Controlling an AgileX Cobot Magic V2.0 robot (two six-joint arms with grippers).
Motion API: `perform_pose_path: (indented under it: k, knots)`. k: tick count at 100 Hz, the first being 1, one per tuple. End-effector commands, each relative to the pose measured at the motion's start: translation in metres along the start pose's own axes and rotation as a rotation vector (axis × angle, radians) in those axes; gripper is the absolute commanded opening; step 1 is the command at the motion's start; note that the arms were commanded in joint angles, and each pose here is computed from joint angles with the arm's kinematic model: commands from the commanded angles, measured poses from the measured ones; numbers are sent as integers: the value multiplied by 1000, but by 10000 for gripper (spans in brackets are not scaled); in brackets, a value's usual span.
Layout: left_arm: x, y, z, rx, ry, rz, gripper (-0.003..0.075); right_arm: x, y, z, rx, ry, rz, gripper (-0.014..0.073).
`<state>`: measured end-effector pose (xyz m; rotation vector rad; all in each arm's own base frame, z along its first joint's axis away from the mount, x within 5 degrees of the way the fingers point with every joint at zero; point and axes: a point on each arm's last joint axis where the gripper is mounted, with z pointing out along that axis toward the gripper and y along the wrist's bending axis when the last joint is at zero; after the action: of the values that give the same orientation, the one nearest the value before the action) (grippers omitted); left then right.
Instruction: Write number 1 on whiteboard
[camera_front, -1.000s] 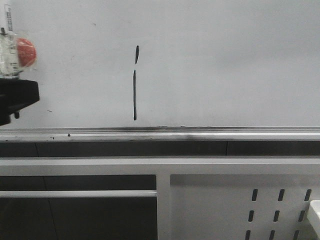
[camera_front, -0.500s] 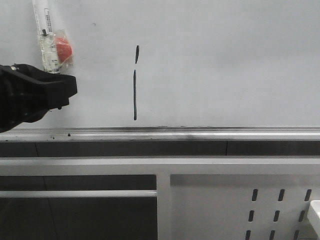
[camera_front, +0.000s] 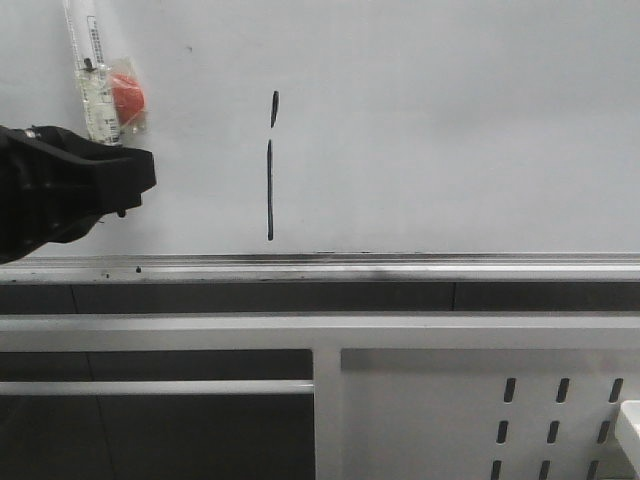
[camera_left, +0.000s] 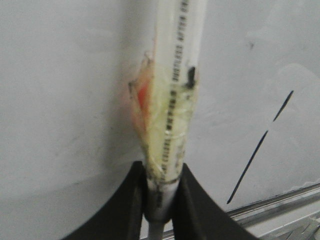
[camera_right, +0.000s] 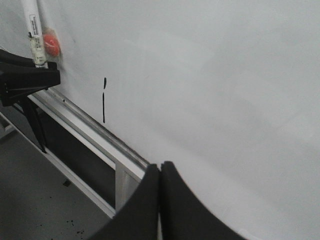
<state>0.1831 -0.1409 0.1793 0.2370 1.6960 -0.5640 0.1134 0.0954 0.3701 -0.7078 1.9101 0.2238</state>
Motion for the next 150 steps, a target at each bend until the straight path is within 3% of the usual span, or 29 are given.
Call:
perform_pose_path:
  k: [1,54,150]
  knots:
    - [-19,-1,3,-11,-138,-42,-20,-12,-2,-6,3,-96,-16,-56]
    - [-3,4,-3,-35,-13,-38,-20,-13,-2,-6,1,-98,-15,-56]
    - [-8,9,-3,-86,-68,-38,-19,-14,-1,-6,-15,-114,-7,-56]
